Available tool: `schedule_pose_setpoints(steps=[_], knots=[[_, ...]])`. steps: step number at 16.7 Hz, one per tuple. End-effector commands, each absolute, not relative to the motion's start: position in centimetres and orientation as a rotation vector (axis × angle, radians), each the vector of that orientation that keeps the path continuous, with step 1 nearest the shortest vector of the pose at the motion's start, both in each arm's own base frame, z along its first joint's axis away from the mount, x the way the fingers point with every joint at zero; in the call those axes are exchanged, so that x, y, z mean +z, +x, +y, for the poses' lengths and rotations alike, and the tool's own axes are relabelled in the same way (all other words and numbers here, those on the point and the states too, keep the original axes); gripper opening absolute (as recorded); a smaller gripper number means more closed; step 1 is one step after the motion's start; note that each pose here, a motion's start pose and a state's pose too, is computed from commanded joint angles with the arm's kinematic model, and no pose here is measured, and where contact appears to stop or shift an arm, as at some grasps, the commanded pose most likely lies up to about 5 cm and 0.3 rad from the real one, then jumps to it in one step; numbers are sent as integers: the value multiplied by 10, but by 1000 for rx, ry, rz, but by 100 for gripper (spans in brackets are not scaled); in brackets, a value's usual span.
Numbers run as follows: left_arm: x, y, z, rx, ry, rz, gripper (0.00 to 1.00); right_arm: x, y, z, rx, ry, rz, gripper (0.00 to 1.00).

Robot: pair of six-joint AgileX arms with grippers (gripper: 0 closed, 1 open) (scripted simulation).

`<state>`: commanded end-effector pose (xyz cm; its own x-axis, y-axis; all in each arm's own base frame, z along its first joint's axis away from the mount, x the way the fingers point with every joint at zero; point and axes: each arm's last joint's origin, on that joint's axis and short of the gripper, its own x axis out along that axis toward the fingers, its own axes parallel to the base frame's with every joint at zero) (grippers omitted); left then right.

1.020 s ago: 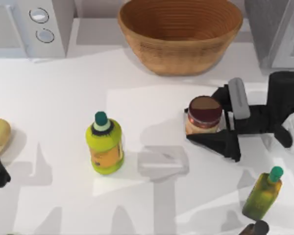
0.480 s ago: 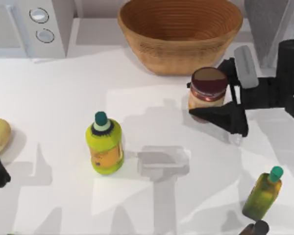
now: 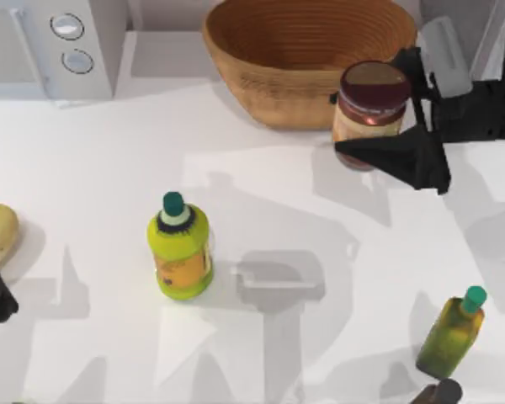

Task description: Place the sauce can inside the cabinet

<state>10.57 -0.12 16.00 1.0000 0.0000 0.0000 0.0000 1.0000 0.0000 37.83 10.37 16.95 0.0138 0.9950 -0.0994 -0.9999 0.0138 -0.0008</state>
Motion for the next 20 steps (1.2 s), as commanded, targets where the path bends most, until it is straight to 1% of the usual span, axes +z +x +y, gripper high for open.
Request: schedule_pose_setpoints(steps=[5,9,12,15,17,20], knots=[[160,106,-1,0,0,0,100,174,374,102,1534,-80,86,0],[160,106,-1,0,0,0,100,203,346,86,1385,-95,126,0],[160,106,-1,0,0,0,100,229,309,67,1194,-99,166,0],[160,106,-1,0,0,0,100,244,261,47,963,-90,194,0],[160,106,-1,0,0,0,100,247,226,35,800,-81,196,0],[160,106,-1,0,0,0,100,237,177,21,562,-66,172,0]])
